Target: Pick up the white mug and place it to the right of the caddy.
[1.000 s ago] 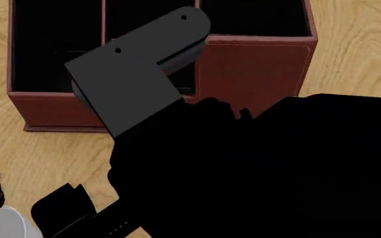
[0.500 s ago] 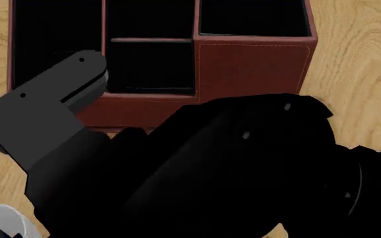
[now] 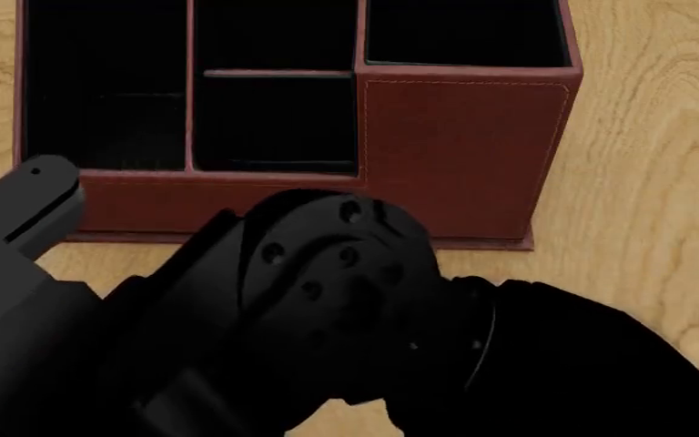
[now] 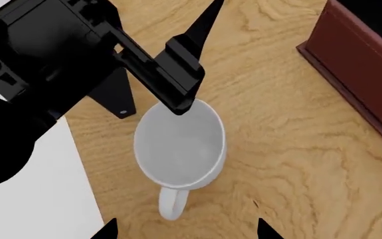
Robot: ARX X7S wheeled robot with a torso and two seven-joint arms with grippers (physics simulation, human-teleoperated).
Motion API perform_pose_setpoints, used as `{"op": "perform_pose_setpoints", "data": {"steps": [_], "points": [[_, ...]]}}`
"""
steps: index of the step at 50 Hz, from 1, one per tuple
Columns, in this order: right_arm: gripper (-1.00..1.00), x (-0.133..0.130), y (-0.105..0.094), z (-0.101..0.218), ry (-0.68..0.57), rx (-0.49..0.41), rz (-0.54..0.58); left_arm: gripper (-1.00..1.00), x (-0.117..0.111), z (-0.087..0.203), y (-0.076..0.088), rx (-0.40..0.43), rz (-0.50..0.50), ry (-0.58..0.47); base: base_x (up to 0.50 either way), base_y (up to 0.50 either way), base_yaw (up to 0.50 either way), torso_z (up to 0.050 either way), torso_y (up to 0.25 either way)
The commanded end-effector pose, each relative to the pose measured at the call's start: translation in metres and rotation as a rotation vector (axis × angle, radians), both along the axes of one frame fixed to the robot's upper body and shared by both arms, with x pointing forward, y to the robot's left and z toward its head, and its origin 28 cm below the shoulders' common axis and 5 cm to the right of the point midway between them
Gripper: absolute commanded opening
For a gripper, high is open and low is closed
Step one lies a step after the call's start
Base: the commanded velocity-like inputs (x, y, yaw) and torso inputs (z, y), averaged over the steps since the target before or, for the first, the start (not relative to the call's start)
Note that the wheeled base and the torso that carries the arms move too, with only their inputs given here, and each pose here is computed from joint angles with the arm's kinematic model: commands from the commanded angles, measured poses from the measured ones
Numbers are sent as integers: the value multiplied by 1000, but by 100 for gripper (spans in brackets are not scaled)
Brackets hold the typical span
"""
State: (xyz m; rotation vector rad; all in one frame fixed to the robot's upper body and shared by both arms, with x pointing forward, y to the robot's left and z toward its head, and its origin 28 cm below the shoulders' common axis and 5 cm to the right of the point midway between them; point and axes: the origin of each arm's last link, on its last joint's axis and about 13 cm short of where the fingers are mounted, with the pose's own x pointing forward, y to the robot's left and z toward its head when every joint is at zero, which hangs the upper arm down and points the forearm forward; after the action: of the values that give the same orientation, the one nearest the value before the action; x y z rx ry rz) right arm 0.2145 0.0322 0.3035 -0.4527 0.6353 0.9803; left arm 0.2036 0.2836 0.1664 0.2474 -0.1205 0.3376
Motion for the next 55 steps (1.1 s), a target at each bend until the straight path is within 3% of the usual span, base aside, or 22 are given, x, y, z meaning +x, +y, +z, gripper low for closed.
{"op": "perform_pose_setpoints", "data": {"steps": [1,55], "points": [[100,13,11,-15,33,-10,37,100,-2,0,2,1,8,-1,0,0,0,0,0],[100,42,33,-74,199,-72,96,100,1,-10,7,-3,23,16,0,0,0,0,0]]}}
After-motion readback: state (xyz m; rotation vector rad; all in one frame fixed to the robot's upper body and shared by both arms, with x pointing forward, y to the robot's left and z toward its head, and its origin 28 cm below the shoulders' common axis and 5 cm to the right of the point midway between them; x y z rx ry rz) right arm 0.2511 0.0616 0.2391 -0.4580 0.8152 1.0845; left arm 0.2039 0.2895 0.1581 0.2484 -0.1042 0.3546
